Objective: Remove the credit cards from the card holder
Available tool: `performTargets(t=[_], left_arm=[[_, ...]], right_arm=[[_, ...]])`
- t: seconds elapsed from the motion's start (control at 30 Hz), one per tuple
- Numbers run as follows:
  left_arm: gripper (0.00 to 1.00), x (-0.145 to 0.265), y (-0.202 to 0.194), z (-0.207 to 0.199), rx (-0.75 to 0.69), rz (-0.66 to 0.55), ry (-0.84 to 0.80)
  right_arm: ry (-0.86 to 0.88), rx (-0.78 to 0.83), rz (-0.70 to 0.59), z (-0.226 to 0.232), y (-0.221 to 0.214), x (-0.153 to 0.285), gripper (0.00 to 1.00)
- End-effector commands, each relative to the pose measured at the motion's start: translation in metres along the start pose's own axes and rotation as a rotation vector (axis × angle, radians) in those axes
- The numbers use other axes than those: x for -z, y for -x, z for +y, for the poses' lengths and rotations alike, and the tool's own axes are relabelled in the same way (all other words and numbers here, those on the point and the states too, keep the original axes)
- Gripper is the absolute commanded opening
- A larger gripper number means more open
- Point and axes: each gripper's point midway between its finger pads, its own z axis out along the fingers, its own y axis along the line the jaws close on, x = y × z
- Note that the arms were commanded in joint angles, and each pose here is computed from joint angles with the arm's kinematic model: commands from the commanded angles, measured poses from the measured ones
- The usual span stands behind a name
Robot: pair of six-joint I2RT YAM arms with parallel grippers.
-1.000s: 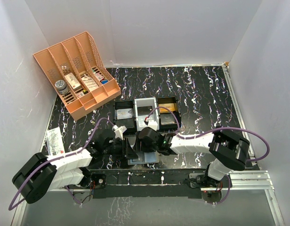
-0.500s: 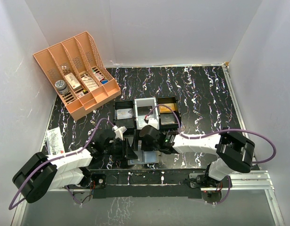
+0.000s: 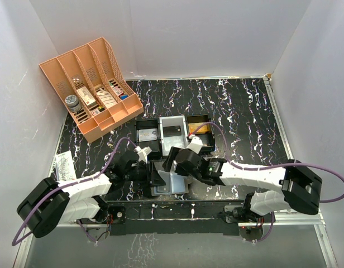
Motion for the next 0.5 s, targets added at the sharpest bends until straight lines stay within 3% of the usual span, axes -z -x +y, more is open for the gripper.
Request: performTargets(t=[0.0, 0.47], left_arm=[[0.35, 0.003, 0.012, -0.019, -0.033, -0.029, -0.032], [0.39, -0.005, 0.02, -0.035, -0.038, -0.008, -0.04]], right_arm=[[0.015, -0.095, -0.081, -0.007, 0.013, 0.005, 0.9], [-0.005, -0.118, -0.15, -0.028, 0.021, 0.017, 0.9]])
